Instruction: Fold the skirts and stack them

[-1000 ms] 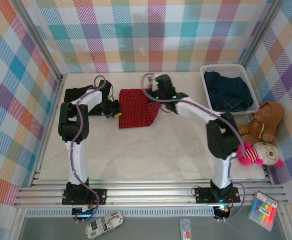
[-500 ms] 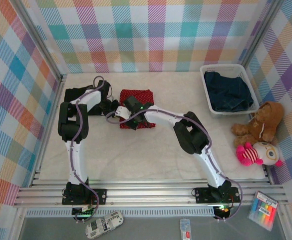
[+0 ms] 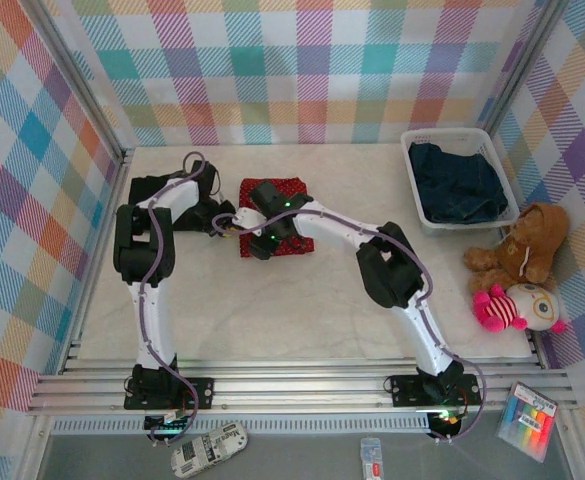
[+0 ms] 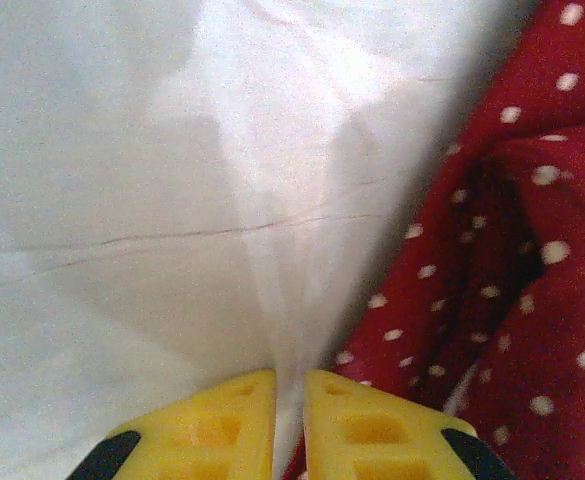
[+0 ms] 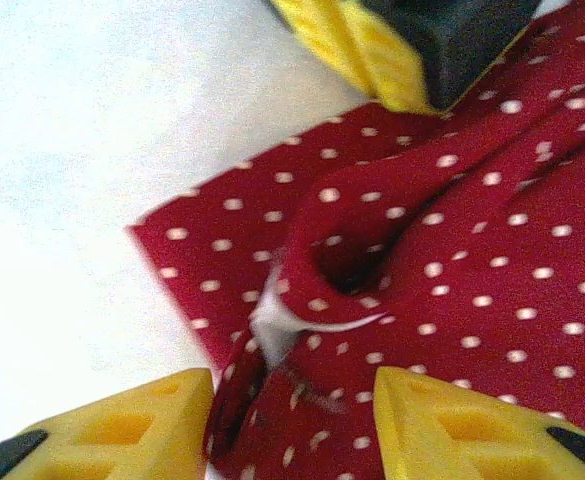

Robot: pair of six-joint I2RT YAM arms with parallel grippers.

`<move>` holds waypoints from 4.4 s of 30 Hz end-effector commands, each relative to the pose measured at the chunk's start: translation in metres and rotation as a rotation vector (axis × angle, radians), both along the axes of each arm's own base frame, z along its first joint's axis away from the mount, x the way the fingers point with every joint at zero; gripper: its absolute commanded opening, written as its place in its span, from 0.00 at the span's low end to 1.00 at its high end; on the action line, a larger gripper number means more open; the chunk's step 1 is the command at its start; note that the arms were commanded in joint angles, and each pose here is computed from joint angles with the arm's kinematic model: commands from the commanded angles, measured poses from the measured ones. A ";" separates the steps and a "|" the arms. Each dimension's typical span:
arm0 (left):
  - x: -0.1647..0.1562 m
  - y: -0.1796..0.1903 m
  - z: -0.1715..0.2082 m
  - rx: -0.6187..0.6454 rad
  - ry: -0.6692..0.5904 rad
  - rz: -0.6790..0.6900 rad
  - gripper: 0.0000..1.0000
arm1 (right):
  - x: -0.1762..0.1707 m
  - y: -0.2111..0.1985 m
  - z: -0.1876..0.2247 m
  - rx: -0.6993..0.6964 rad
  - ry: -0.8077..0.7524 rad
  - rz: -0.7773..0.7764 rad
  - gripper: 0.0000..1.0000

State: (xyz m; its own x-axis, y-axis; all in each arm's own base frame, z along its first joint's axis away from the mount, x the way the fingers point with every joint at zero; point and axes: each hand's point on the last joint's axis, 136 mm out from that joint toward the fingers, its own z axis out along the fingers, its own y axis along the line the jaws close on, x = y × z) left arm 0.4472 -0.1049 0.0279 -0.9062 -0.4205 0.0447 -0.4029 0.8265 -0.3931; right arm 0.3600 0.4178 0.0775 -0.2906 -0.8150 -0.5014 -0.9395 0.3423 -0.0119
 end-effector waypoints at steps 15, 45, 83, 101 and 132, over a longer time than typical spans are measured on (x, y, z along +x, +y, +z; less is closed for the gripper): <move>-0.007 -0.082 0.080 -0.219 -0.128 -0.076 0.18 | 0.122 -0.088 0.030 0.212 0.188 -0.706 0.02; -0.071 -0.048 0.036 0.022 -0.099 -0.291 0.55 | 0.067 -0.098 0.004 0.327 0.470 -0.945 0.45; -0.055 -0.071 0.022 -0.118 -0.161 -0.384 0.54 | 0.098 -0.018 0.047 0.319 0.206 -0.738 0.02; -0.062 -0.098 0.046 -0.241 -0.246 -0.434 0.61 | 0.093 -0.022 0.057 0.348 0.319 -0.794 0.03; -0.073 -0.108 0.036 -0.281 -0.249 -0.401 0.61 | 0.093 -0.017 0.073 0.461 0.420 -0.789 0.03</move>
State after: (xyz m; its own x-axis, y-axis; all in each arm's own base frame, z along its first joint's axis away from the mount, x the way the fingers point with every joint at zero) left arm 0.3674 -0.2133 0.0606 -0.9940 -0.0376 -0.1032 0.0428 0.7327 -0.6792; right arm 0.4524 0.3964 0.1100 -0.8996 -0.1120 -0.4221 -0.3296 0.8082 0.4881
